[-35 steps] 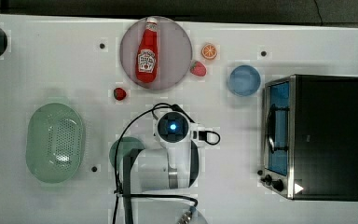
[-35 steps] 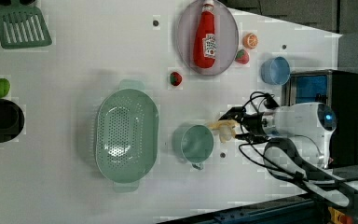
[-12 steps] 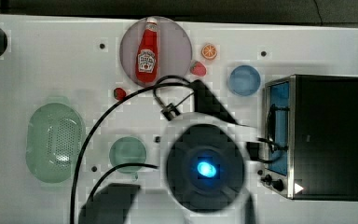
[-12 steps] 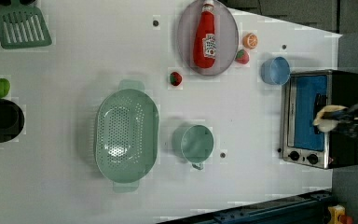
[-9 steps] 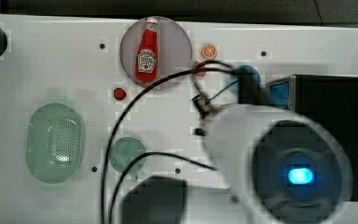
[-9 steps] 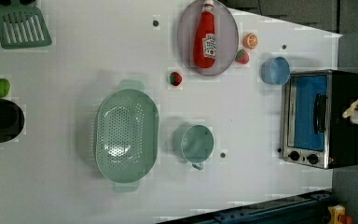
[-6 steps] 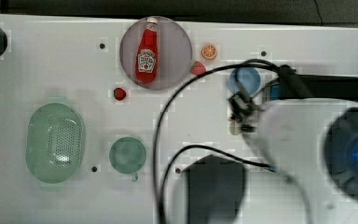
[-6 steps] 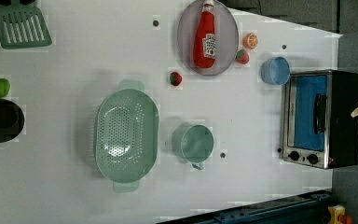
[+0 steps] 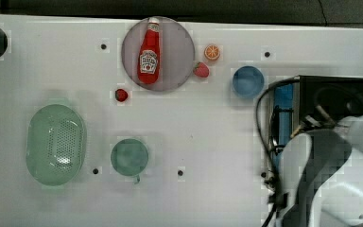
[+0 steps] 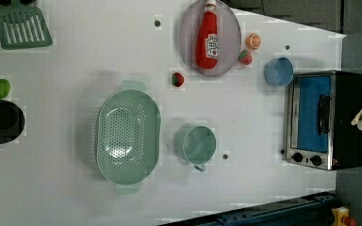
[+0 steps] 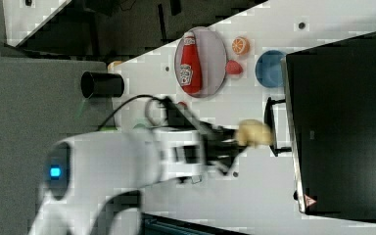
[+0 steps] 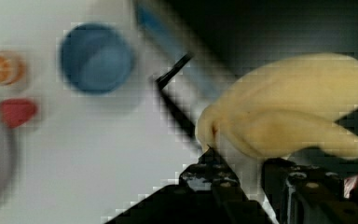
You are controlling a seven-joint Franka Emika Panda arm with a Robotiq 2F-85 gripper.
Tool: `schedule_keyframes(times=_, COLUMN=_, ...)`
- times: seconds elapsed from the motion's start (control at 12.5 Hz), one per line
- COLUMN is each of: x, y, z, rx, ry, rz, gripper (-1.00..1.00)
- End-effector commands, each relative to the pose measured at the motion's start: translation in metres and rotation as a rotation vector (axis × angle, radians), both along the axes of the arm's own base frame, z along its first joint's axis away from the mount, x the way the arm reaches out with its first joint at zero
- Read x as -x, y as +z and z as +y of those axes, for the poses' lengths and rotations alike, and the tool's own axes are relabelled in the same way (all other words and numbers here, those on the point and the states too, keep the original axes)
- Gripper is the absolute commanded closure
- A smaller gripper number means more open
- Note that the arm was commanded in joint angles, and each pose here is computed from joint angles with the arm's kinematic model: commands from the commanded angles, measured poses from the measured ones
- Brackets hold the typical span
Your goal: Pick banana from table and place on oven.
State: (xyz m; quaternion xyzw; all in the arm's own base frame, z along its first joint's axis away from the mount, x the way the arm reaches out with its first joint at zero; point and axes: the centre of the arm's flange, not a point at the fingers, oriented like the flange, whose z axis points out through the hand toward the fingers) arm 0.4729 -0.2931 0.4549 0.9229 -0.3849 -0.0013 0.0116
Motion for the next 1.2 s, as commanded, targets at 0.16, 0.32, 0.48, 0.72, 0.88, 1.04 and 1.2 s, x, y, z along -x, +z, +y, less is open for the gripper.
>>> schedule_keyframes(times=0.16, x=0.009, y=-0.013, z=-0.063, rx=0.125, ry=0.250, rz=-0.042, gripper=0.51)
schedule_keyframes(times=0.32, x=0.012, y=-0.035, z=-0.079, rx=0.144, ry=0.279, rz=-0.005, gripper=0.51)
schedule_keyframes(times=0.48, x=0.013, y=-0.049, z=-0.083, rx=0.140, ry=0.294, rz=0.027, gripper=0.45)
schedule_keyframes(times=0.72, x=0.013, y=-0.049, z=-0.084, rx=0.142, ry=0.293, rz=0.027, gripper=-0.18)
schedule_keyframes(times=0.88, x=0.012, y=-0.048, z=-0.084, rx=0.146, ry=0.297, rz=0.022, gripper=-0.64)
schedule_keyframes(times=1.04, x=0.004, y=-0.034, z=-0.082, rx=0.163, ry=0.307, rz=0.005, gripper=-0.99)
schedule_keyframes(times=1.2, x=-0.006, y=-0.004, z=-0.078, rx=0.183, ry=0.320, rz=-0.031, gripper=-1.00)
